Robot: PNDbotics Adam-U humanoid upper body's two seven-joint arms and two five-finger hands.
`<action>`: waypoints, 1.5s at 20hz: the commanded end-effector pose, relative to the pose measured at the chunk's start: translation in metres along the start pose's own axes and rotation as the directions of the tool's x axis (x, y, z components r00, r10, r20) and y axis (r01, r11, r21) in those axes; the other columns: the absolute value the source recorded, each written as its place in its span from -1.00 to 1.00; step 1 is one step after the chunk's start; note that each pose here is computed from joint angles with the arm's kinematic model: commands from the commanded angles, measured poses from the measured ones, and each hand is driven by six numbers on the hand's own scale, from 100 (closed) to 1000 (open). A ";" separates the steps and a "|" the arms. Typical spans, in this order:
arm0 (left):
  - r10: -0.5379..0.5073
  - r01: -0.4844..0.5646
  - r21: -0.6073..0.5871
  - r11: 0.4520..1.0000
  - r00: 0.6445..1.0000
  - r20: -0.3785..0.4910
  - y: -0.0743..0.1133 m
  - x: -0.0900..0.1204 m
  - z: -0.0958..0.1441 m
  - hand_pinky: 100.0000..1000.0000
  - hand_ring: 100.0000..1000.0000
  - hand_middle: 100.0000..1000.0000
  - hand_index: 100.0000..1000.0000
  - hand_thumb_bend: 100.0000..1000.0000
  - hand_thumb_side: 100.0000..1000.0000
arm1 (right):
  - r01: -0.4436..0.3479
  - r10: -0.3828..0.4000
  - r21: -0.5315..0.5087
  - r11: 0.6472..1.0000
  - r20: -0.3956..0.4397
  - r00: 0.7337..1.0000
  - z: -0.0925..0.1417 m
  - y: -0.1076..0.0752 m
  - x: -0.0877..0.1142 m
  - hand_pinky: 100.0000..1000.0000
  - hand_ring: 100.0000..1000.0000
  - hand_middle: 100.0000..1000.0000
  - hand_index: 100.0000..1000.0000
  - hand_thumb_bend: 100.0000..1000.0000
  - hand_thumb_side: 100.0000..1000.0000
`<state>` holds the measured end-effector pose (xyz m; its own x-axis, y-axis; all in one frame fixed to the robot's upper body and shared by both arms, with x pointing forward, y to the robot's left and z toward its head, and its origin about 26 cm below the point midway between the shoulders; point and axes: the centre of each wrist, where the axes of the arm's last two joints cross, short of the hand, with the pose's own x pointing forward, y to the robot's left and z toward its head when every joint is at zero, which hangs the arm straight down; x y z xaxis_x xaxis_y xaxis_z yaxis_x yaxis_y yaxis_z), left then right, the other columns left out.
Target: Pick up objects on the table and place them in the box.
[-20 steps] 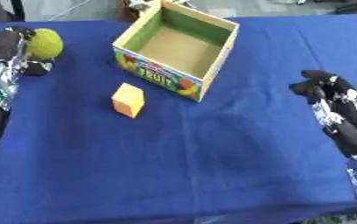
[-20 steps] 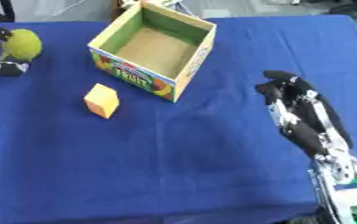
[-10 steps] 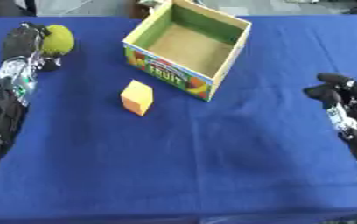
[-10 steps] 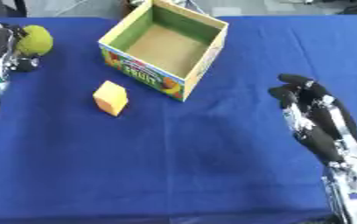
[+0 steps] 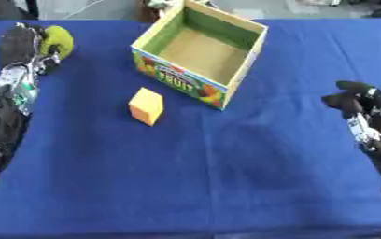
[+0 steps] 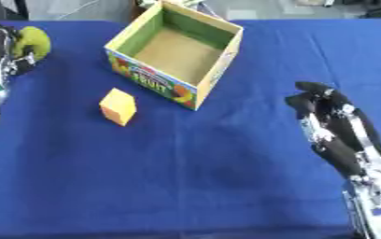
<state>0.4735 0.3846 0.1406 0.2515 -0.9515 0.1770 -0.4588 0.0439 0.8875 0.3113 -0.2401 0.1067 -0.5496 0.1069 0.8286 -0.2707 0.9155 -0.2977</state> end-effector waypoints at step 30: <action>0.148 0.029 -0.211 0.977 0.619 0.771 0.062 0.172 0.015 0.07 0.03 0.25 0.50 -0.48 -1.00 | 0.006 -0.007 0.029 1.000 0.025 1.000 -0.005 -0.001 0.005 0.62 0.44 0.08 0.58 -1.00 -0.15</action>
<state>0.4749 0.2174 0.2085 -0.5740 -0.8165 -0.0615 -0.2286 0.0876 0.9696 0.3122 -0.2373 0.1080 -0.5527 0.0930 0.8282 -0.2945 0.9078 -0.2985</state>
